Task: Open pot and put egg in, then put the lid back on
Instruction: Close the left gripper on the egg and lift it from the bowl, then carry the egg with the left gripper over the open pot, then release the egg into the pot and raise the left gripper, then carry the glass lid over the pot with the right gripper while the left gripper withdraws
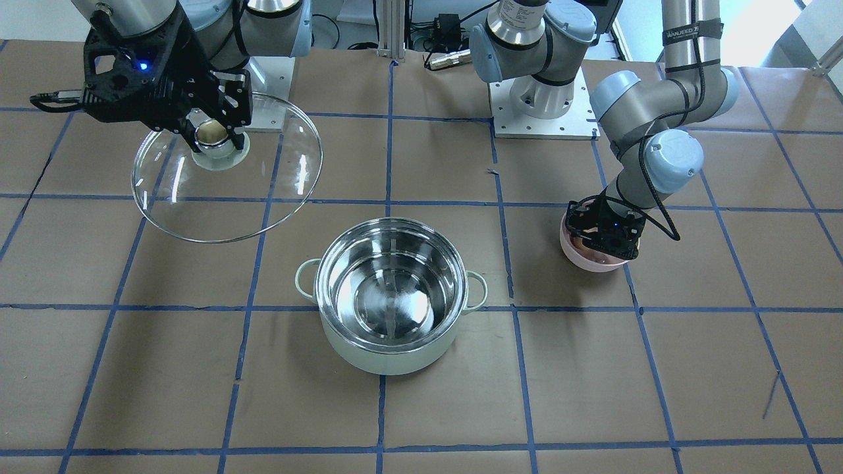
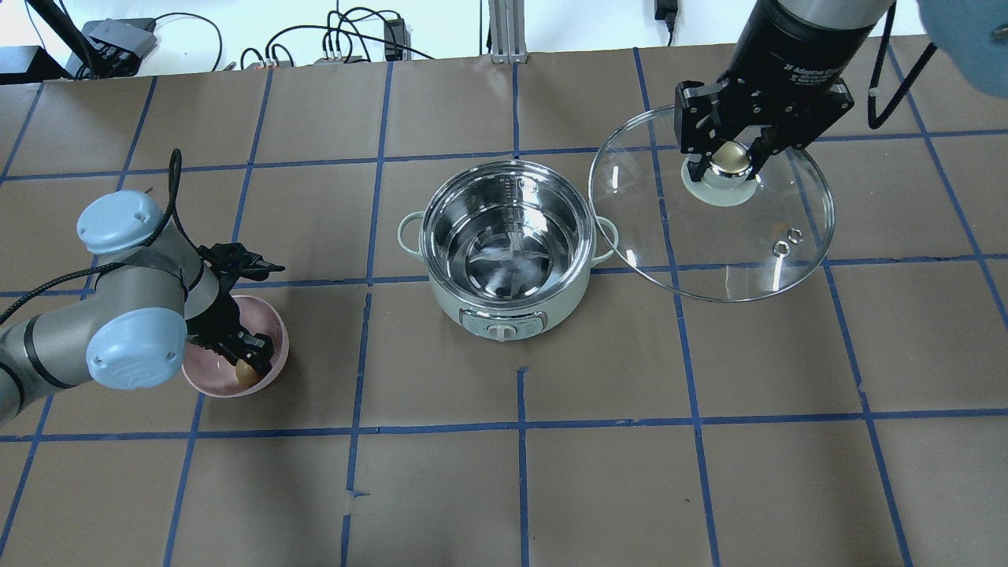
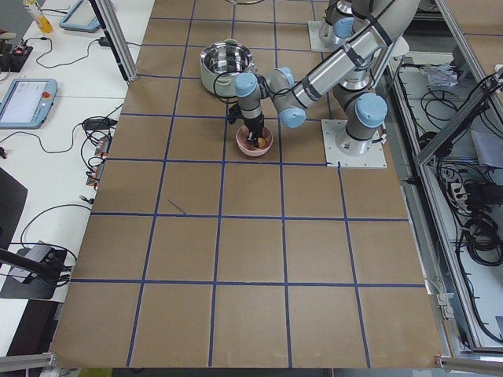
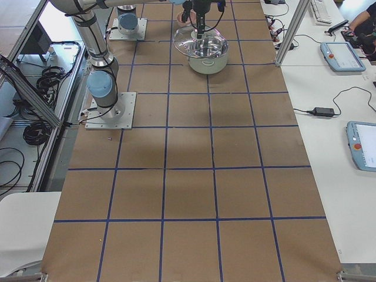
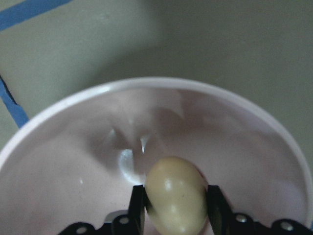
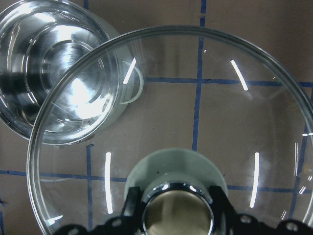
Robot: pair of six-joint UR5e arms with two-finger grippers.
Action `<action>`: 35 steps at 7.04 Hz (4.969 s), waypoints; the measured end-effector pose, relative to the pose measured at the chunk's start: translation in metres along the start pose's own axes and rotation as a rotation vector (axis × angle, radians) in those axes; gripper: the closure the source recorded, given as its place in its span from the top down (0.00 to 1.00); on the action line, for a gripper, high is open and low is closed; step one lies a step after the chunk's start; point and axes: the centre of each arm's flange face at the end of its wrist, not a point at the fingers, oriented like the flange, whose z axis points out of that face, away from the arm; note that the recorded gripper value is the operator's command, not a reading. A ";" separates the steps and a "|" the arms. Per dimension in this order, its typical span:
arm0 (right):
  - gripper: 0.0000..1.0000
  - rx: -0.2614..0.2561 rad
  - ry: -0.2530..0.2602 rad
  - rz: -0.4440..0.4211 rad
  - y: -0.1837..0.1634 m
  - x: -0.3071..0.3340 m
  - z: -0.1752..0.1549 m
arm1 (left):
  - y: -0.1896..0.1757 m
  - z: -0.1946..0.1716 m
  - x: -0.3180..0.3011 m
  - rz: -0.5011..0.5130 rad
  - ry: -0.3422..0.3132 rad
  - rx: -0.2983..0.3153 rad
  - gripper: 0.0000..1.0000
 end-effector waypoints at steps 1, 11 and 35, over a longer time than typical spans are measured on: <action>0.19 -0.002 0.000 0.001 -0.001 0.001 0.001 | 0.000 0.000 0.000 0.000 0.000 -0.001 0.01; 0.18 -0.004 -0.003 -0.005 0.000 -0.002 0.000 | -0.069 -0.174 0.055 -0.078 0.001 0.199 0.01; 0.17 0.048 -0.003 -0.065 -0.086 -0.168 0.099 | -0.015 -0.353 0.159 -0.301 -0.054 0.209 1.00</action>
